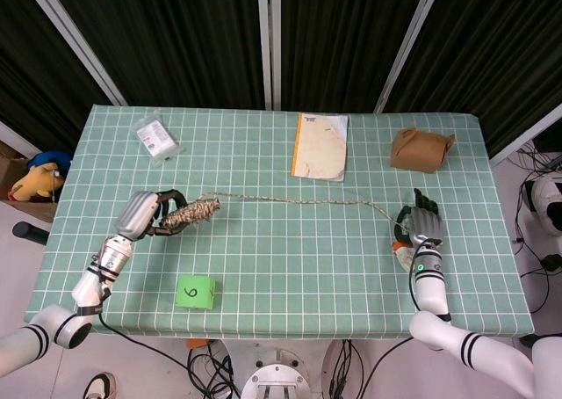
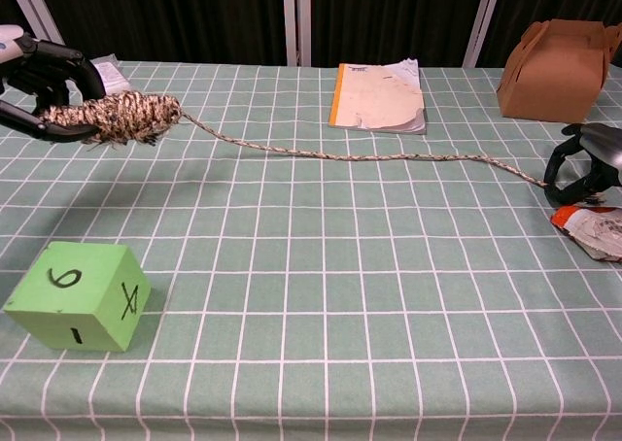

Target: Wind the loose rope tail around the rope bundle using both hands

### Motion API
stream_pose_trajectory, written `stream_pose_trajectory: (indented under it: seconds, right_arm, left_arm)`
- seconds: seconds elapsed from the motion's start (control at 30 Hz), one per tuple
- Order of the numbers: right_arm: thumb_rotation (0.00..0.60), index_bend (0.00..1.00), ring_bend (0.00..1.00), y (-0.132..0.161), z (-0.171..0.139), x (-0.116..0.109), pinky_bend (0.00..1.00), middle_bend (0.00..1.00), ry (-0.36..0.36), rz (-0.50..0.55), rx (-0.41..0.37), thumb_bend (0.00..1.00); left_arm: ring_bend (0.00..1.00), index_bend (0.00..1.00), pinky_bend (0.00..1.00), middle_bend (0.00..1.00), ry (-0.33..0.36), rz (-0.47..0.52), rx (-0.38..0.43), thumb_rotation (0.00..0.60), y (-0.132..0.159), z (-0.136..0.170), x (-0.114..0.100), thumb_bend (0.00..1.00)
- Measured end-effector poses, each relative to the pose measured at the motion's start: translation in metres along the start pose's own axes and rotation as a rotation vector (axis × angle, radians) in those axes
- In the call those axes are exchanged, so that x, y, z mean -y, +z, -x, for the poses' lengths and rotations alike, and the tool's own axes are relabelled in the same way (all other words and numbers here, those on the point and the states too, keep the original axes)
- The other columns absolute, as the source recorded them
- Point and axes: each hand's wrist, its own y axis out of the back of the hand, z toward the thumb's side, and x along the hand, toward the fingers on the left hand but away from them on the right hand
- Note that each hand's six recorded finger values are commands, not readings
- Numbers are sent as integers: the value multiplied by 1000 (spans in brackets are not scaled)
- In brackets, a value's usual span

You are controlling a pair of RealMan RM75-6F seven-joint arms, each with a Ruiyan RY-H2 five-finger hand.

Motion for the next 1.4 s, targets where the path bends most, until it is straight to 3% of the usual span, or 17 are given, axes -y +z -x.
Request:
stream_pose_trajectory:
  seconds: [0.5,0.83,1.1,1.23,1.4]
  right_arm:
    - [600,696,0,5,1,-1,0,17,-29,-16,-1,456]
    - [600,820,0,10,-1,-17,0,69,-95,59,-35,556]
    - [600,868,0,35,-18,-54,0,97,-180,156,-159,572]
    - [600,871,0,51,-34,-68,0,97,-200,181,-246,579]
    - [600,877,0,68,-58,-70,0,98,-184,177,-357,594]
  left_arm:
    - [695,722,723,728,-9,5,-5,600,-1,-2,2,479]
    - [695,723,723,729,20,39,1,600,0,-1,-8,479]
    - [695,723,723,729,52,131,1,600,6,-4,-14,478]
    - [695,726,723,731,119,237,8,600,15,-12,-26,478]
    - [697,732,725,735,218,334,-6,600,24,-22,-44,478]
